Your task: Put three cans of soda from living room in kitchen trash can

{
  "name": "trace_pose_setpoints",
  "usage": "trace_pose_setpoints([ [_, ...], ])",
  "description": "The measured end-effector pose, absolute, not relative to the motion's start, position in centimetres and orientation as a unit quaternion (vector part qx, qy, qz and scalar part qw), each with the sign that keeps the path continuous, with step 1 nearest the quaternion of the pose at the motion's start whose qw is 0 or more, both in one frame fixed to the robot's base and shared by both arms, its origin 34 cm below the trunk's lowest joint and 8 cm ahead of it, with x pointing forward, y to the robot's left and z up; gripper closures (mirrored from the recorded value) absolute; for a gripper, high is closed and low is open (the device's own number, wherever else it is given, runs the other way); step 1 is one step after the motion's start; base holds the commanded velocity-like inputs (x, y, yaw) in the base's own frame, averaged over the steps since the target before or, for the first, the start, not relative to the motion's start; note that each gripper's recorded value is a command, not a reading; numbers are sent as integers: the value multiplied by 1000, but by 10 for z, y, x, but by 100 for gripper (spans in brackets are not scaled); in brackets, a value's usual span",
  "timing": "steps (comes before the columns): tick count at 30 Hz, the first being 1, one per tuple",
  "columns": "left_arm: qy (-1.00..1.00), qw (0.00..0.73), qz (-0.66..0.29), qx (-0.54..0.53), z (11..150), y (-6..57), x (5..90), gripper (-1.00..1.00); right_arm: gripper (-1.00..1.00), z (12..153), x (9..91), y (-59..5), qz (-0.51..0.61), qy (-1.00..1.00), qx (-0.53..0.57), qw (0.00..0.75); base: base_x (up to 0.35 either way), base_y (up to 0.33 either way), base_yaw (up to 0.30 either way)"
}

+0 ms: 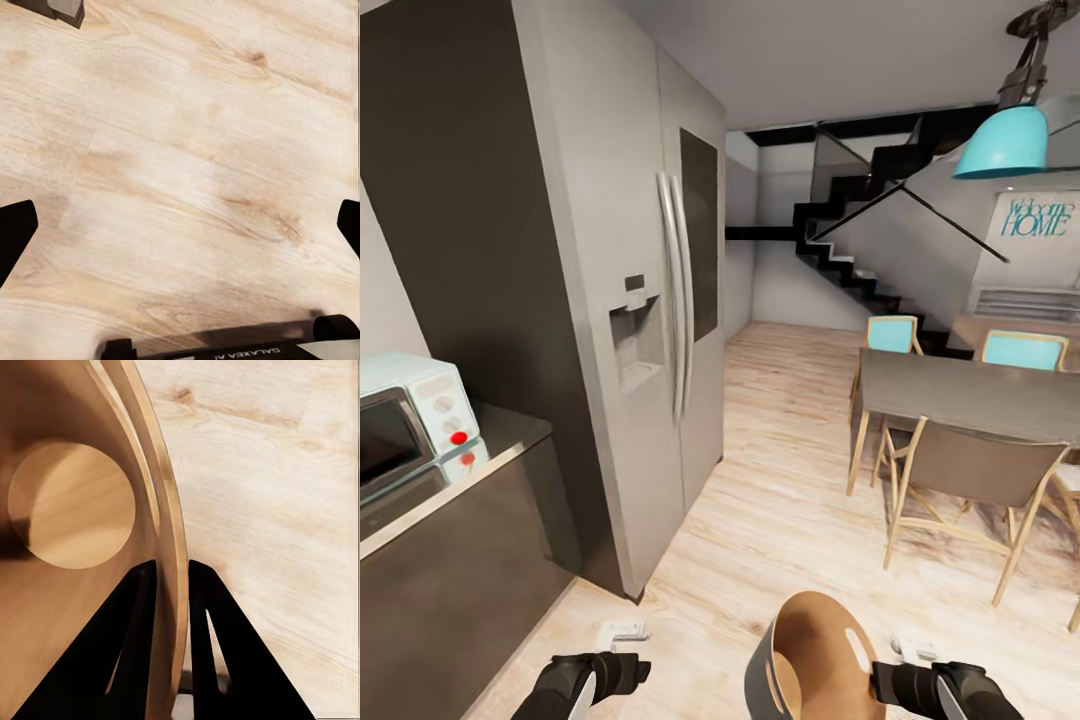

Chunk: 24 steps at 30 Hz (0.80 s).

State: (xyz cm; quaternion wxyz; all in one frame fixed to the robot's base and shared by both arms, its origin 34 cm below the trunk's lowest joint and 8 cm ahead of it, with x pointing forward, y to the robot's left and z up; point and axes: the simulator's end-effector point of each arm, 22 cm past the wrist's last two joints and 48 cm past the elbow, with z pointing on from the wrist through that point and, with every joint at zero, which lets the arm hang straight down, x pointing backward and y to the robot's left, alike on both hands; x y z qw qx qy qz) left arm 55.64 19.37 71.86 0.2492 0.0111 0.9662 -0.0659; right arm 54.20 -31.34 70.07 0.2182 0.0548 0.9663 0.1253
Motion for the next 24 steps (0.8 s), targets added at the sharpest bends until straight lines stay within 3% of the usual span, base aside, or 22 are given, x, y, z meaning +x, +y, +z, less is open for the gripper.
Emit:
trace_pose_setpoints([
  [24, 973, 220, -68, 10, 695, 191, 533, -100, 100, 700, 543, -306, 129, 966, 52, 219, 0, 0, -151],
])
